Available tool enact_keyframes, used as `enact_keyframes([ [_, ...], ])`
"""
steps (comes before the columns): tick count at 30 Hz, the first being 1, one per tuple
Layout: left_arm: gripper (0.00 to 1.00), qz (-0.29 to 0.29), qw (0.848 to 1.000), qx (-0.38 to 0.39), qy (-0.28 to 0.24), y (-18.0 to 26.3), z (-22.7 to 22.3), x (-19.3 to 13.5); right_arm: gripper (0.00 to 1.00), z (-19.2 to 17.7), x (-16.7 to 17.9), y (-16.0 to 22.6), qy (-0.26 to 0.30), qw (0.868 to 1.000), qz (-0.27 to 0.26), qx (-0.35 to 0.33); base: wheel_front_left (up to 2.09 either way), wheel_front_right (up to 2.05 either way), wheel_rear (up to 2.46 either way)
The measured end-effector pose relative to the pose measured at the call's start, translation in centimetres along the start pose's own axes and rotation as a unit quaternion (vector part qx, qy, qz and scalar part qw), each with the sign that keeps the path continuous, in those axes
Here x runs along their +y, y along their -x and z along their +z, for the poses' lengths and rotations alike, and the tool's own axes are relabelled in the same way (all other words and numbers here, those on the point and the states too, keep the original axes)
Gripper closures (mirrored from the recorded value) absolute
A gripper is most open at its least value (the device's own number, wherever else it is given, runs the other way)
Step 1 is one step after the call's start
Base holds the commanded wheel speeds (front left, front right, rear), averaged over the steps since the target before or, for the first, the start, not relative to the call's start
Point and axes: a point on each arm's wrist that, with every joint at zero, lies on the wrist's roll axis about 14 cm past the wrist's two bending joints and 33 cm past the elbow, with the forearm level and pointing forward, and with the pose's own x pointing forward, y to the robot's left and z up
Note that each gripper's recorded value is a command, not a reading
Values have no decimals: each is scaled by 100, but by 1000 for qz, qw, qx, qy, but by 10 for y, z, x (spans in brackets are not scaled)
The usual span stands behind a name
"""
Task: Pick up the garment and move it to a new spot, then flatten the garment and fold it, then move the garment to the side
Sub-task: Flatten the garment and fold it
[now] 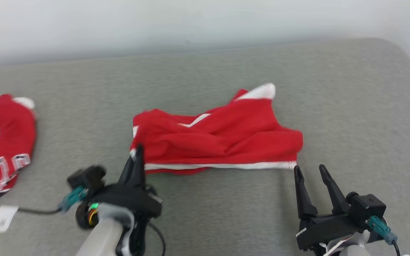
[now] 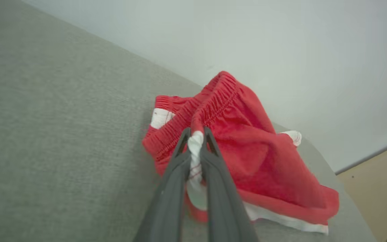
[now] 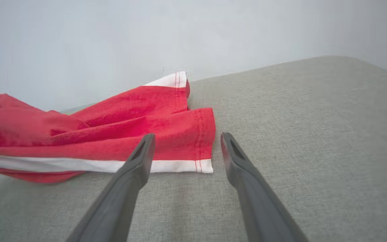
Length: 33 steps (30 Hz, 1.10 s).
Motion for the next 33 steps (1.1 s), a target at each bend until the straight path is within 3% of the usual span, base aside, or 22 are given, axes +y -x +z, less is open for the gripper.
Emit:
enact_keyframes([
  [3,100,52,999,-13,8,21,6,34,0,-1,17,-8,-1,1000,26,3,0,0,0],
  [4,93,68,997,-17,13,27,7,43,0,-2,22,-10,-2,999,33,4,0,0,0],
  [5,40,83,996,-20,15,34,8,53,0,-2,27,-12,-2,999,40,4,0,0,0],
  [6,0,96,995,-21,19,41,6,60,0,-2,32,-13,-2,999,47,5,0,0,0],
  [14,0,103,995,-6,-11,71,-3,75,0,4,36,-8,4,999,53,0,0,0,0],
  [22,0,28,986,11,-162,81,2,57,0,10,30,1,6,999,44,-6,0,0,0],
  [26,0,-6,966,33,-255,86,-4,53,0,4,30,3,8,999,44,15,0,0,0],
  [33,0,7,962,45,-268,87,-7,63,0,-14,32,-11,30,994,52,93,0,0,0],
])
